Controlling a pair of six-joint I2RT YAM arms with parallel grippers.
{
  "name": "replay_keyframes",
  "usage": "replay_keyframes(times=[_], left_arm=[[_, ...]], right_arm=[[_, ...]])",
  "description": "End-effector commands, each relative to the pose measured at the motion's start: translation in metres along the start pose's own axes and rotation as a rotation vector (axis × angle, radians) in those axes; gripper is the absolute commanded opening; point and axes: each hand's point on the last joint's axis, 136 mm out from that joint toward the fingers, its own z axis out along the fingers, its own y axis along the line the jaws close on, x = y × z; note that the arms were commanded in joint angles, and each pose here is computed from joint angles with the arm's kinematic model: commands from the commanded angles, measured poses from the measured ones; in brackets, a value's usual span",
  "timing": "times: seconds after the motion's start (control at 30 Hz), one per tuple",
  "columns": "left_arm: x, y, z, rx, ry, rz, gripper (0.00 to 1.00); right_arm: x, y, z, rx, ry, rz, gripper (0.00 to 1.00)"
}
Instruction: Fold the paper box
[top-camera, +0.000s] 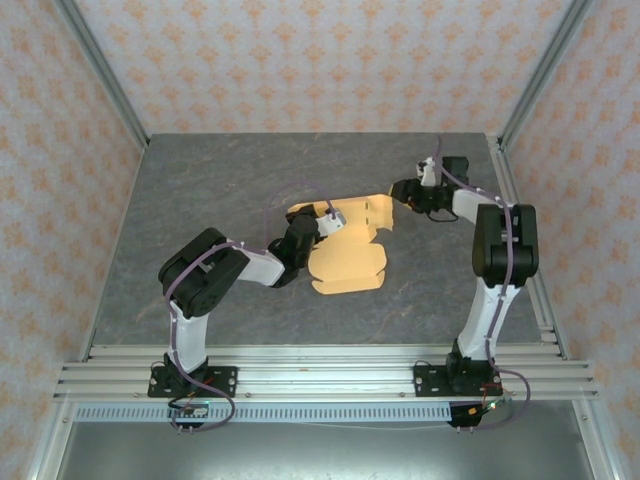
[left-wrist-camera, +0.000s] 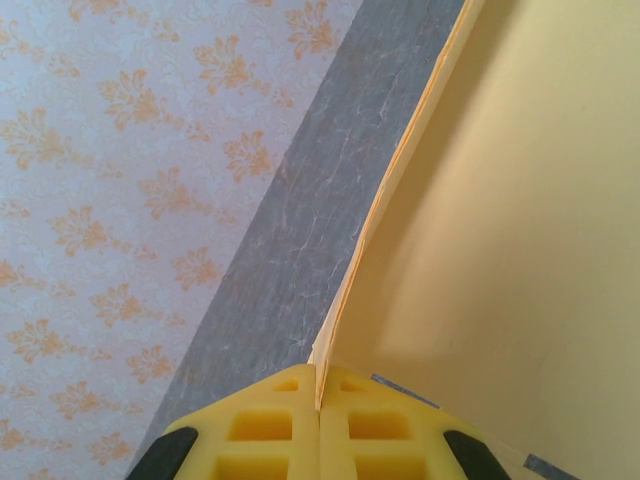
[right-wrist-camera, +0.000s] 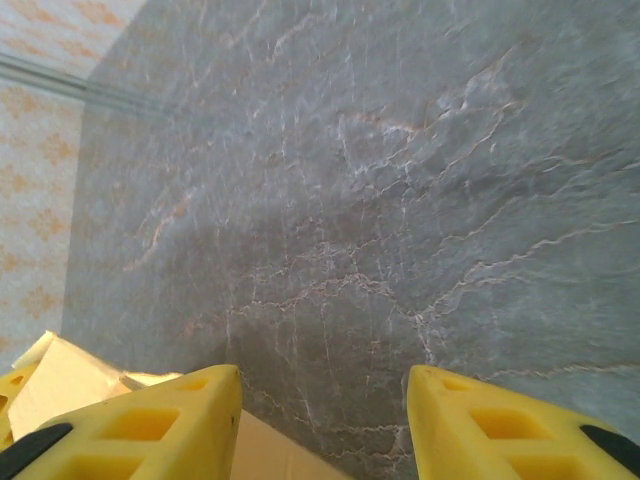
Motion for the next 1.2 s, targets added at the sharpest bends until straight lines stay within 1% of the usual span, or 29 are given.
replay_keyframes(times=[0.0,0.07,0.13,0.23,0.3,0.43,0.5,0.67,0.83,0.97,1.17], left_arm=[[-0.010,0.013,-0.006,-0.044,-0.024,-0.016,0.00],[-0.009,0.013,-0.007,-0.042,-0.024,-0.012,0.00],[-0.009,0.014,-0.007,-0.046,-0.023,-0.008,0.00],[-0.008,0.016,-0.008,-0.052,-0.020,-0.009,0.00],[-0.008,0.015,-0.008,-0.051,-0.020,-0.006,0.00],[-0.007,0.016,-0.008,-0.054,-0.015,-0.005,0.00],[-0.007,0.017,-0.007,-0.059,-0.012,-0.003,0.00],[-0.005,0.014,-0.005,-0.059,-0.003,0.003,0.00],[-0.006,0.015,-0.004,-0.065,0.001,0.008,0.00],[-0.007,0.015,-0.002,-0.067,0.005,0.011,0.00],[-0.006,0.015,0.000,-0.068,0.011,0.007,0.00]], right_arm=[[0.004,-0.006,0.010,0.033,0.060,0.021,0.45],[0.006,-0.006,0.017,0.013,0.089,0.045,0.43],[0.006,-0.004,0.018,0.004,0.095,0.045,0.43],[0.004,-0.005,0.015,0.001,0.062,0.064,0.43],[0.003,-0.002,0.011,-0.030,0.042,0.074,0.43],[0.016,-0.004,0.013,-0.039,0.087,0.096,0.46],[0.023,0.000,0.017,-0.071,0.115,0.111,0.46],[0.034,0.019,0.017,-0.135,0.128,0.081,0.49],[0.040,0.031,0.019,-0.161,0.142,0.048,0.51],[0.045,0.041,0.020,-0.193,0.155,0.019,0.50],[0.053,0.056,0.020,-0.235,0.175,-0.014,0.44]])
